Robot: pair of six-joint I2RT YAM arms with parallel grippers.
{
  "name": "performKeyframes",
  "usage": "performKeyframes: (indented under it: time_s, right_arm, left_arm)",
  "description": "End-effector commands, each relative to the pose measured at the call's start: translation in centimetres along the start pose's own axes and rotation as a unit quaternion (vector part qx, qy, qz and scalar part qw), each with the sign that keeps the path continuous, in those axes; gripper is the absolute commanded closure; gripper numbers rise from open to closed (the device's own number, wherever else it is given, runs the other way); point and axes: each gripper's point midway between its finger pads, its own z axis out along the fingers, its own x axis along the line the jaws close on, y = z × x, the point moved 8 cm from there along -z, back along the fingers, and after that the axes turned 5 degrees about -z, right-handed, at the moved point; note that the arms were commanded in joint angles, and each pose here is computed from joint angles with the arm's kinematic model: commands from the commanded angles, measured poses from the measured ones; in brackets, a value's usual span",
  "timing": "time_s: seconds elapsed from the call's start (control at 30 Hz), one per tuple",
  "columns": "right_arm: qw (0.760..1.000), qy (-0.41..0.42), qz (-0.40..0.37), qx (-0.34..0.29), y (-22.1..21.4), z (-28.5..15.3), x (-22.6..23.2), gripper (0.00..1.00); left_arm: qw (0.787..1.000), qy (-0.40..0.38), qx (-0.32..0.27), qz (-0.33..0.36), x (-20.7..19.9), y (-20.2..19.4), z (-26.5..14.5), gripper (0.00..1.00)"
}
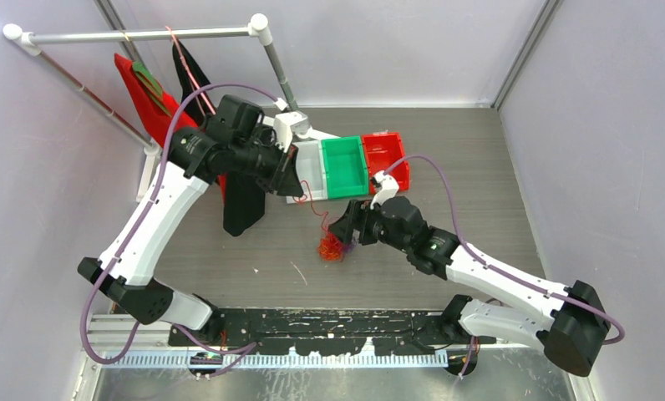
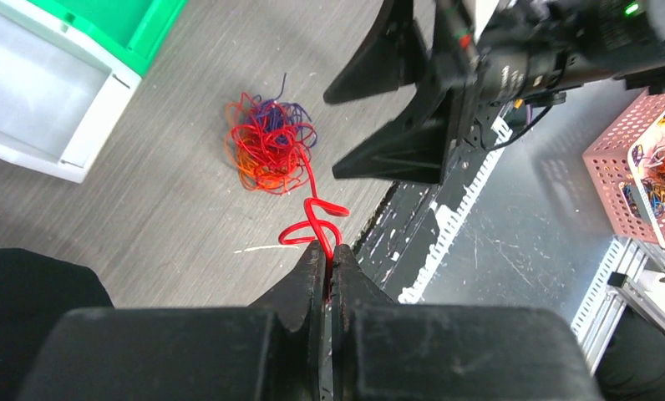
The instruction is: Untangle the cables
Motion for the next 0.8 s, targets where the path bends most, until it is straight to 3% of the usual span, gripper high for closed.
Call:
performKeyframes:
  time_s: [0.0, 0.3, 0.53, 0.77]
  right_arm:
    - [0.992, 0.094, -0.058, -0.054, 1.9, 0.1, 2.5, 0.19]
    - [0.991, 0.074, -0.099, -0.042, 4.2, 5.2, 4.0, 0.24]
    - [0.997, 0.043, -0.062, -0.026, 2.8, 8.3, 3.2, 0.36]
    - [0.999, 0.041, 0.003, -0.012, 0.3, 9.4, 2.1, 0.45]
  left_arm:
    - [0.999, -0.006, -0.041, 0.027, -1.2, 1.6, -1.8, 1.0]
    - [0.998, -0.025, -0.051, 0.035, -2.5, 2.8, -3.1, 1.0]
    - [0.995, -0.044, -0.069, 0.053, -3.7, 3.7, -4.5, 1.0]
    - [0.985, -0.053, -0.141, 0.086, -5.7, 6.0, -7.2, 1.0]
